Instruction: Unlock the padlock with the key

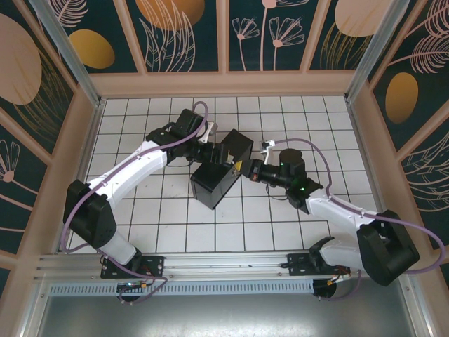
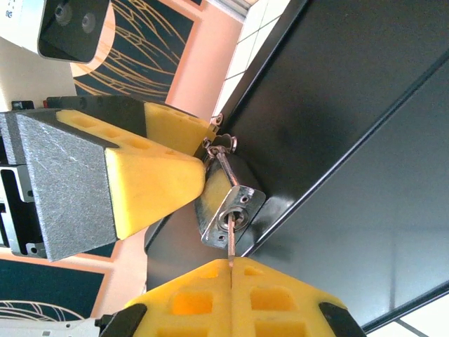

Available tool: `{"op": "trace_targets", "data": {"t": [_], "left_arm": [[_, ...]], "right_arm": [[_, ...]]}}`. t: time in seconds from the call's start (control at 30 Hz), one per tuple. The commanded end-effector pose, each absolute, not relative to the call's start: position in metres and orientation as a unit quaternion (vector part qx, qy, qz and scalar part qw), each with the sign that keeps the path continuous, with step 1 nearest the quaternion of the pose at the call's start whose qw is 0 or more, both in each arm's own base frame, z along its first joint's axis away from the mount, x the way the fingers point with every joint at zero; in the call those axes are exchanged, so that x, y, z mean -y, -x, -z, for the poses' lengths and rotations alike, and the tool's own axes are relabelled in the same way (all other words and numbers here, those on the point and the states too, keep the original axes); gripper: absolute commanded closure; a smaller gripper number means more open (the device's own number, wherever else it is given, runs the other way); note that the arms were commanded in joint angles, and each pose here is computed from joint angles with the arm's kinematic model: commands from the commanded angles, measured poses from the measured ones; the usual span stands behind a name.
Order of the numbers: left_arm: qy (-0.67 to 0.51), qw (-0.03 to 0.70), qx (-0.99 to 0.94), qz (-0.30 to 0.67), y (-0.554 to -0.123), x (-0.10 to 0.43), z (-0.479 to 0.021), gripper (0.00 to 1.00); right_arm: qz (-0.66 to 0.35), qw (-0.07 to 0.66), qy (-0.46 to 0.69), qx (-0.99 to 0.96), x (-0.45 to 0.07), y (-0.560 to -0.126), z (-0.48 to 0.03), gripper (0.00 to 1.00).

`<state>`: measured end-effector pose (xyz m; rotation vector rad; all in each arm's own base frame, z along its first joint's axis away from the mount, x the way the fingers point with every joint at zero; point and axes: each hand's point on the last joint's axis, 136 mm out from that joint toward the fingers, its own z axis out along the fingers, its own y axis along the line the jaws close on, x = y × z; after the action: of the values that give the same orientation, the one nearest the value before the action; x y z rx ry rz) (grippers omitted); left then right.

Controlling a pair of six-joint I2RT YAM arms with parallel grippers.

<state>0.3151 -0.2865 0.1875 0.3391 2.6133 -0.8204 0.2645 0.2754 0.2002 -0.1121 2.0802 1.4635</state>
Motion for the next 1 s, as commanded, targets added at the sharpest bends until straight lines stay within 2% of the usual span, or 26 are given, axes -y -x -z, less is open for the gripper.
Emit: {"op": "trace_targets", "data": {"t": [0.0,0.2,0.43,0.7,0.97], "left_arm": [[-0.141,0.122,-0.944,0.271,-0.289,0.285,-0.155,0.29],[-0.148,0.127,-0.941,0.277,-0.293,0.289,-0.162,0.29],[-0.149,0.127,-0.936,0.294,-0.290,0.294,-0.164,0.22],[-0.170,0.124,-0.932,0.295,-0.289,0.296,-0.157,0.29],[-0.181,0.123,-0.929,0.298,-0.289,0.298,-0.149,0.29]], "right_arm": [[-0.573,0.317,0.089,-0.751,-0.286,-0.266,-0.237,1.00],[-0.565,0.304,0.095,-0.762,-0.284,-0.266,-0.234,1.00],[-0.571,0.290,0.105,-0.761,-0.288,-0.263,-0.232,1.00],[-0.561,0.284,0.123,-0.768,-0.277,-0.267,-0.235,1.00],[-0.576,0.248,0.153,-0.764,-0.282,-0.266,-0.236,1.00]]}}
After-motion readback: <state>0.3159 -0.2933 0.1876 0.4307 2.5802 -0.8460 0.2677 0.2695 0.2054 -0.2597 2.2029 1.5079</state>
